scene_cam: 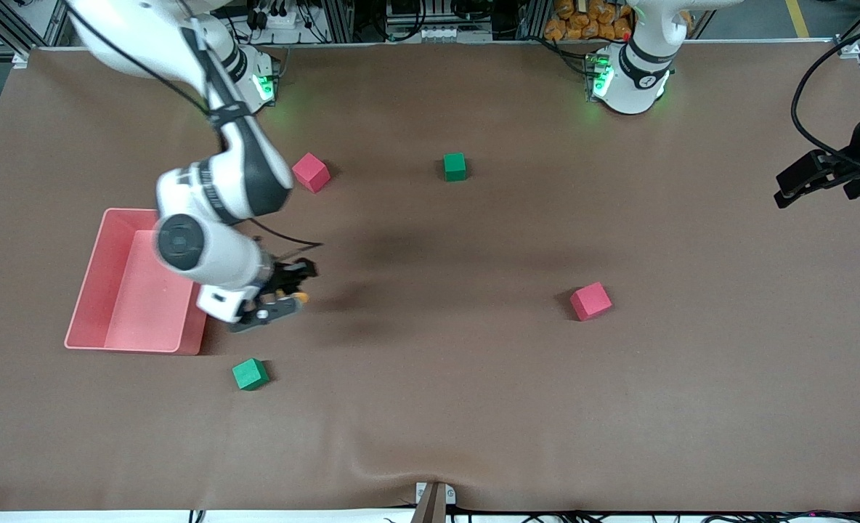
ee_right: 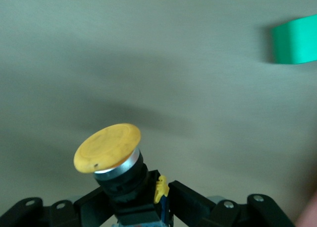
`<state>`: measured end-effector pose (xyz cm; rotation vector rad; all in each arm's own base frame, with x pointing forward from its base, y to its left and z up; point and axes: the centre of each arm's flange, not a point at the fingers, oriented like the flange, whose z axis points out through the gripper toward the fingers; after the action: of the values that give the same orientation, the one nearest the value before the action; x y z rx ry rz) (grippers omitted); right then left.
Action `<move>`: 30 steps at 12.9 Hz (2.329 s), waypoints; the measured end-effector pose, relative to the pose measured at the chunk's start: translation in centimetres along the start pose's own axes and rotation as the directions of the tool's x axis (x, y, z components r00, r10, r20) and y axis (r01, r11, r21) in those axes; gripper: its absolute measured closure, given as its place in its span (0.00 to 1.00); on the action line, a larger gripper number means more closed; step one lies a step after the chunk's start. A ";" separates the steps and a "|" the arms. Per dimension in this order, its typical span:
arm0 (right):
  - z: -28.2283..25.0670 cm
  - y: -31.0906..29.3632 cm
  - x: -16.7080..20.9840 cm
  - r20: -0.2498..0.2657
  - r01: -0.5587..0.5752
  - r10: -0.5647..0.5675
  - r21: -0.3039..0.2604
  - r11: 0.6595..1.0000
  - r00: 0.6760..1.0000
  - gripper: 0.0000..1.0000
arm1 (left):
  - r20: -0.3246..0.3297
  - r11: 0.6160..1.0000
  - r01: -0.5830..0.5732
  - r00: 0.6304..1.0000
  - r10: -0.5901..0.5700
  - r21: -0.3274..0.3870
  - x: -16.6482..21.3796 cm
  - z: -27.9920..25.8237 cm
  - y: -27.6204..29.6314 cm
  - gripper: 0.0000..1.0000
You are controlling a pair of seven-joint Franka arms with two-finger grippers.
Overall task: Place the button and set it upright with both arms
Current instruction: 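Lift the button out of the tray and carry it to mid-table, then set the button down on the table while the left gripper approaches it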
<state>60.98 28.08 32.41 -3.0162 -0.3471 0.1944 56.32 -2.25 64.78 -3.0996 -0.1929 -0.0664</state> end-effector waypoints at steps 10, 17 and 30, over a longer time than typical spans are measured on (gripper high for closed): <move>15.9 -26.7 0.6 -0.235 -0.267 0.305 0.181 0.947 0.923 0.53 | 0.088 0.995 -0.100 0.991 0.100 -0.006 -0.6 1.4 -0.8 0.00; 16.0 -27.1 1.5 -0.238 -0.281 0.321 0.185 0.942 0.917 0.26 | 0.145 0.985 -0.121 0.980 0.138 -0.119 0.2 4.2 2.1 0.00; 3.6 -16.9 6.5 -0.235 -0.278 0.299 0.119 0.953 0.925 0.00 | 0.067 0.984 -0.088 0.993 0.100 -0.153 3.6 15.7 19.5 0.00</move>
<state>63.06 46.23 30.01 -2.9447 0.1278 -0.1489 62.94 -20.56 48.59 -3.2582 -0.0449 0.0387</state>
